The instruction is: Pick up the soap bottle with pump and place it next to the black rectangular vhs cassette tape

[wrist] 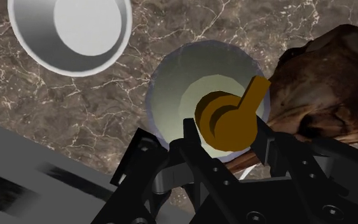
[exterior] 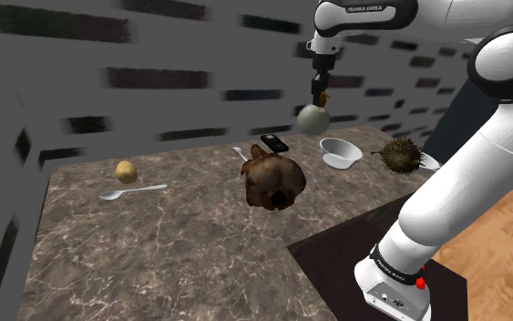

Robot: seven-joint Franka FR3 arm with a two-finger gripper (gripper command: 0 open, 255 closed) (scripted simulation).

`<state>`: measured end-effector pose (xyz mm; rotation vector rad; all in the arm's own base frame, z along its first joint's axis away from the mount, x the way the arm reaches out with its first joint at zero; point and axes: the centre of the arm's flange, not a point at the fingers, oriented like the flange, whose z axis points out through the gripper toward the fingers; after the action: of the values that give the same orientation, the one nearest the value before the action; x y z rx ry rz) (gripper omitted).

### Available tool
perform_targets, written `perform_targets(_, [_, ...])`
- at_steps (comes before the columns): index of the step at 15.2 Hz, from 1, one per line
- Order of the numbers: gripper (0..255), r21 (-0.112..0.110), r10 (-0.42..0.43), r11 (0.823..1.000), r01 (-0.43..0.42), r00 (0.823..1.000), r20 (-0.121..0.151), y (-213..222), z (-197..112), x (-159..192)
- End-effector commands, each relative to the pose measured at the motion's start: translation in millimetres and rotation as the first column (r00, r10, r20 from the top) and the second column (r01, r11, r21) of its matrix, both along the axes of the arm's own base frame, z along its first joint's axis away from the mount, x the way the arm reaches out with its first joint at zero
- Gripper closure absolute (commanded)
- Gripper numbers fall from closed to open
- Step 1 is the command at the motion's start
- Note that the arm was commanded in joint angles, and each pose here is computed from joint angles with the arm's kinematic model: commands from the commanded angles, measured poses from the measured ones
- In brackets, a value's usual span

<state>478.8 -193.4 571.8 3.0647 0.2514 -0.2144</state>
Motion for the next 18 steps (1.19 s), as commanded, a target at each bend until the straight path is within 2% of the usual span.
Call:
perform_targets(1, [255,0.000,0.000,1.000,0.000,1.000,0.001,1,-10,0])
perform_targets(18, [255,0.000,0.000,1.000,0.000,1.000,0.001,1,-100,0])
